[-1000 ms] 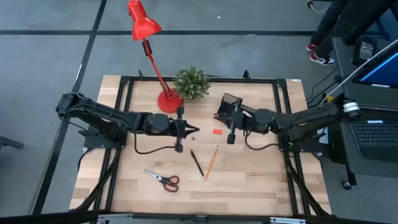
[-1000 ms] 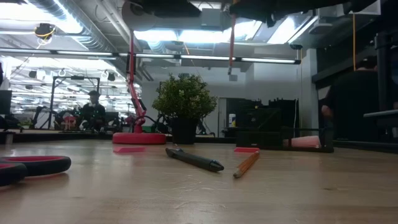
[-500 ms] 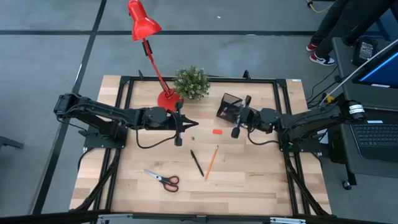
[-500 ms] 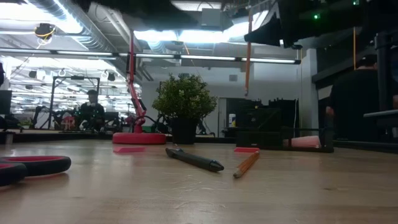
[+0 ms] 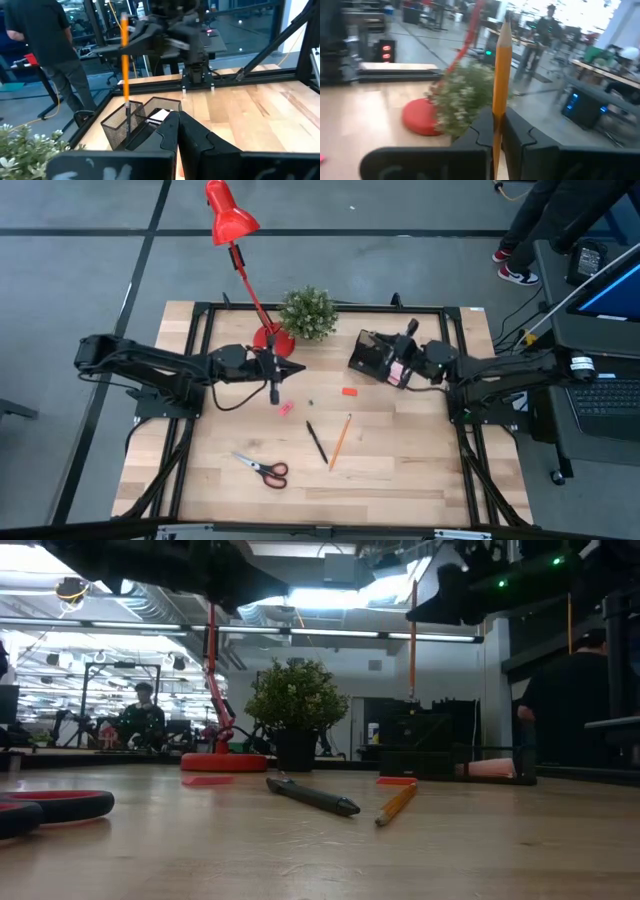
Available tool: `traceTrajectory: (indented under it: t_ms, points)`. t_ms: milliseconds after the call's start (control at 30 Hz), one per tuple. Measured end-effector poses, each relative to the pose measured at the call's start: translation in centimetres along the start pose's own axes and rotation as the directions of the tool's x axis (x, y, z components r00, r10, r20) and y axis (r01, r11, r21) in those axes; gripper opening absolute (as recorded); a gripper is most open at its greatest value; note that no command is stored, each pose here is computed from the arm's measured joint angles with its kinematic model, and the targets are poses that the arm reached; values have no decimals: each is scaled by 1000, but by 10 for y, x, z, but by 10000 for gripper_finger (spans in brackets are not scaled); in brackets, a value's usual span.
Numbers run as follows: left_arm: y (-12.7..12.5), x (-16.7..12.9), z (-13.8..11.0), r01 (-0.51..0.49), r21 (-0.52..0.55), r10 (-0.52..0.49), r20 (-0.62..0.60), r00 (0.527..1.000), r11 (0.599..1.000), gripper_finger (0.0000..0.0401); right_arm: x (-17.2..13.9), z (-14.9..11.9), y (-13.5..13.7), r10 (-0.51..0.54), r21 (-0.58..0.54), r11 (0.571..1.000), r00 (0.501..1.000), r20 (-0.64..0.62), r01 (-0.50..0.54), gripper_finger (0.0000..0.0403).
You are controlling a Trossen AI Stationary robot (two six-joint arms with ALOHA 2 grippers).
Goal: Pick and place office supplies into organizer
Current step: Put the left orange pencil into the black desk organizer
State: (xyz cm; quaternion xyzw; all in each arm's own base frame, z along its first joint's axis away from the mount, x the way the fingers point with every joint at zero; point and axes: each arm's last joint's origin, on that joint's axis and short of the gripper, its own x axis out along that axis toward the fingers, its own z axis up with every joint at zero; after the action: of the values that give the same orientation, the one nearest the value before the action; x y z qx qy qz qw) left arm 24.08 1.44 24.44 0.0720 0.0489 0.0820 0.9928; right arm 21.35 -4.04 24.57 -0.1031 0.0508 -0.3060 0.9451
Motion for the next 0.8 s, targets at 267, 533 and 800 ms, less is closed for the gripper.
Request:
traceTrajectory:
  t_ms: [267,533,800]
  points:
    - [0,-1,0,-1,1,1,1,1000,1000,1,14,-12,-17,-86,58,994,995,-57,90,15]
    - [-1,-1,0,2,0,-2,-1,1000,1000,2,27,-28,-12,-78,77,993,990,-120,88,15]
    - [-1,-1,0,2,-7,-2,-2,1000,1000,3,35,-38,-12,-88,148,983,984,-155,111,15]
